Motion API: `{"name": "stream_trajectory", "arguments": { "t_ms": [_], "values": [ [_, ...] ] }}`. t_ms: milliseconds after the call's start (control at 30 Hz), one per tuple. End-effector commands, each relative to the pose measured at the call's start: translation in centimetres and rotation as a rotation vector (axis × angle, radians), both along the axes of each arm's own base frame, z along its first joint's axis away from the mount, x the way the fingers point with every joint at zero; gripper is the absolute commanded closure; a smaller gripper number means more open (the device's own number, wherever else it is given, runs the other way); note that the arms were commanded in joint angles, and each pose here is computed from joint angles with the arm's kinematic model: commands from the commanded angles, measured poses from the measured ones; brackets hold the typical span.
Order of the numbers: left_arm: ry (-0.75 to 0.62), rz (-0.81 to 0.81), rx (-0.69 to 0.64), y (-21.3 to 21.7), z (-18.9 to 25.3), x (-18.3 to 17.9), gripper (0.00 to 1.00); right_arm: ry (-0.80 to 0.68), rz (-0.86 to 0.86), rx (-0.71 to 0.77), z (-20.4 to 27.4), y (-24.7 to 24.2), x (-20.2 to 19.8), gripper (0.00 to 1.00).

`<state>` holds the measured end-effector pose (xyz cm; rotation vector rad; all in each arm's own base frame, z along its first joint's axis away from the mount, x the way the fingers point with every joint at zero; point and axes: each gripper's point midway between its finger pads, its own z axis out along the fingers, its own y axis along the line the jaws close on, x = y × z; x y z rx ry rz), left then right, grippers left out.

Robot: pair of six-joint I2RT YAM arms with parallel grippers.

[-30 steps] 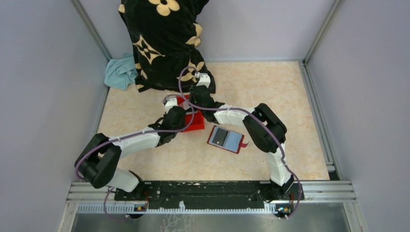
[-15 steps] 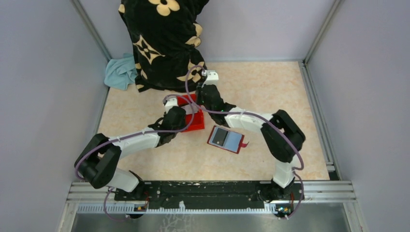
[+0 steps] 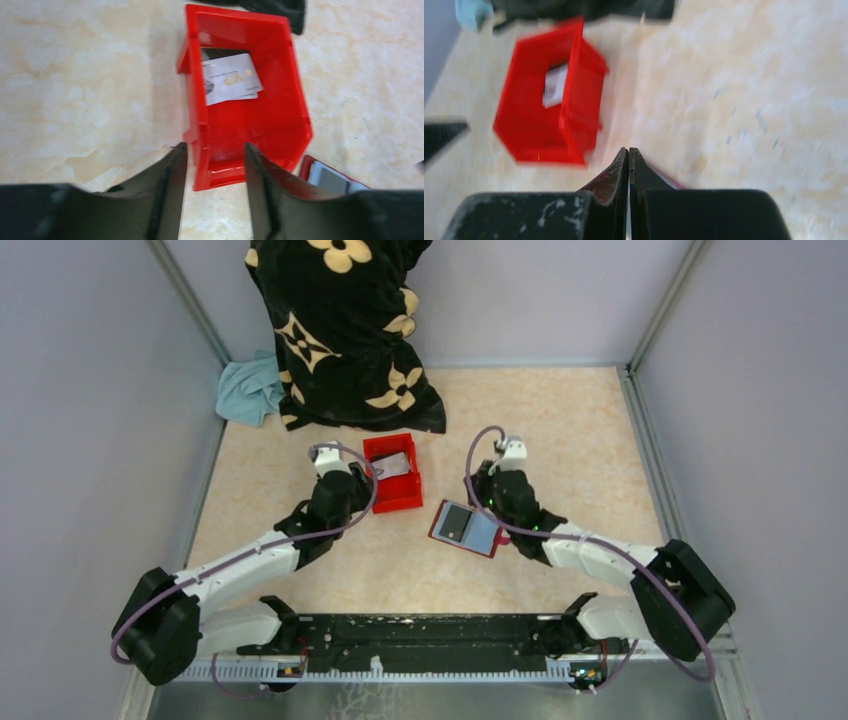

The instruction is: Take the credit cards out of the card holder

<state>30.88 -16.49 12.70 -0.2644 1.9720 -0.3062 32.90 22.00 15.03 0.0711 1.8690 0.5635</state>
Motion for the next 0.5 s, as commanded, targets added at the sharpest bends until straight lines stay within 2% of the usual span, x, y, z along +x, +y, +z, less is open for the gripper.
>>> {"name": "stream_trajectory", "arguments": {
  "t_ms": [0, 100, 233, 333, 467],
  "values": [
    [-0.101, -0.145, -0.041, -2.5, 2.3, -0.5, 0.53, 0.047, 0.128, -0.103, -3.3, 1.1, -5.8, 1.00],
    [-0.143, -0.318, -0.053, -6.0, 3.2, -1.3, 0.59, 0.124, 0.147, -0.126, -6.5, 0.0, -8.7, 1.00],
    [-0.129, -0.471, -0.012, -10.4, 3.1, -2.2, 0.63, 0.215, 0.168, -0.093, -9.7, -1.8, -11.9, 1.00],
    [-0.070, -0.577, -0.012, -13.3, 2.2, -2.4, 0.65, 0.258, 0.146, -0.087, -11.1, -2.9, -13.0, 1.00],
    [-0.002, -0.709, -0.075, -16.8, 1.7, -3.1, 0.65, 0.300, 0.086, -0.113, -13.2, -4.4, -13.3, 1.00]
  ]
}}
